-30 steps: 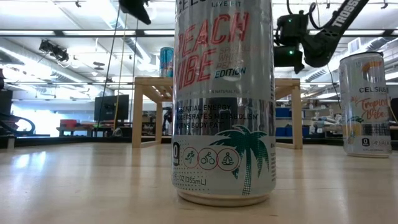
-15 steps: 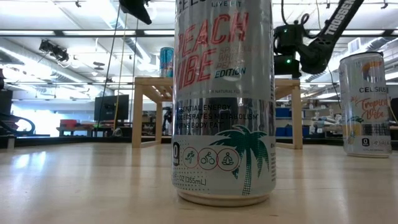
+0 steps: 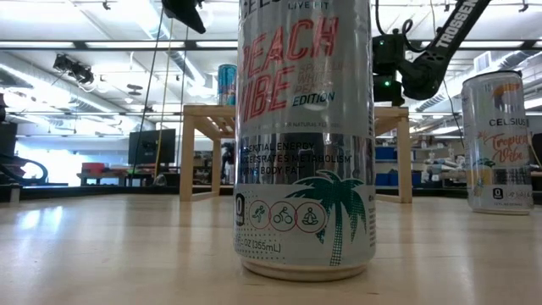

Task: Place canned beverage on shelf
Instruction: Put the top silver soda can on the shelf

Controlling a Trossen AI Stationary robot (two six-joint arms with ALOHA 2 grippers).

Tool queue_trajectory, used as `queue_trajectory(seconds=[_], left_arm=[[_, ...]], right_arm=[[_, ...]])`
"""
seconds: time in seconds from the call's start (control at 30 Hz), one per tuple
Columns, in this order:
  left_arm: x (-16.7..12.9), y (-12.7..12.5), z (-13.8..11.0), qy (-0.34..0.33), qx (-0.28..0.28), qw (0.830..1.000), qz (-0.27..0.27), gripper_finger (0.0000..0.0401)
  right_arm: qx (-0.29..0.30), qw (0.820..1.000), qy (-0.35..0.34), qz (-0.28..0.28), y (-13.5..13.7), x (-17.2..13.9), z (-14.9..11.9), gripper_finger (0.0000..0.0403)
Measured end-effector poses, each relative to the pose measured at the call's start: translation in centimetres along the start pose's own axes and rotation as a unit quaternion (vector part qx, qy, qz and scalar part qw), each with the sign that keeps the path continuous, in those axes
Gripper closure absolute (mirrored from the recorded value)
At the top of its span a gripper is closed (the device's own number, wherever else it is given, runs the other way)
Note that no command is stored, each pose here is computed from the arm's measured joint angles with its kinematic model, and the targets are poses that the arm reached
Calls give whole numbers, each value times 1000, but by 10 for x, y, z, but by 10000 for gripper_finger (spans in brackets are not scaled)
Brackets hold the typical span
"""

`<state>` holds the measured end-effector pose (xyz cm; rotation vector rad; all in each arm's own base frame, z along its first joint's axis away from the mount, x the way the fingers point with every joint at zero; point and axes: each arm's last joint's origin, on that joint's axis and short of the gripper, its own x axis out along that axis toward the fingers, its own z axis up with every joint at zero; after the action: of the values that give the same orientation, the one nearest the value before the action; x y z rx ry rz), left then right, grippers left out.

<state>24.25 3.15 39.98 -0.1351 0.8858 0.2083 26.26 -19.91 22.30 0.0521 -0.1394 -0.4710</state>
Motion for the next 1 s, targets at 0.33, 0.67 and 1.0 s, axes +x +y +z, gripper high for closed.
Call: queue_trajectory(seconds=[0.33, 0.67, 1.0], left_arm=[[0, 0, 0, 0, 8, 1000, 0, 21], [0, 0, 0, 0, 8, 1000, 0, 21], [0, 0, 0, 0, 8, 1000, 0, 21]], right_arm=[[0, 1000, 18, 3, 0, -1, -5, 38], [-4, 1000, 10, 25, 1, -1, -3, 34], [-7, 999, -1, 34, 0, -1, -1, 33]])
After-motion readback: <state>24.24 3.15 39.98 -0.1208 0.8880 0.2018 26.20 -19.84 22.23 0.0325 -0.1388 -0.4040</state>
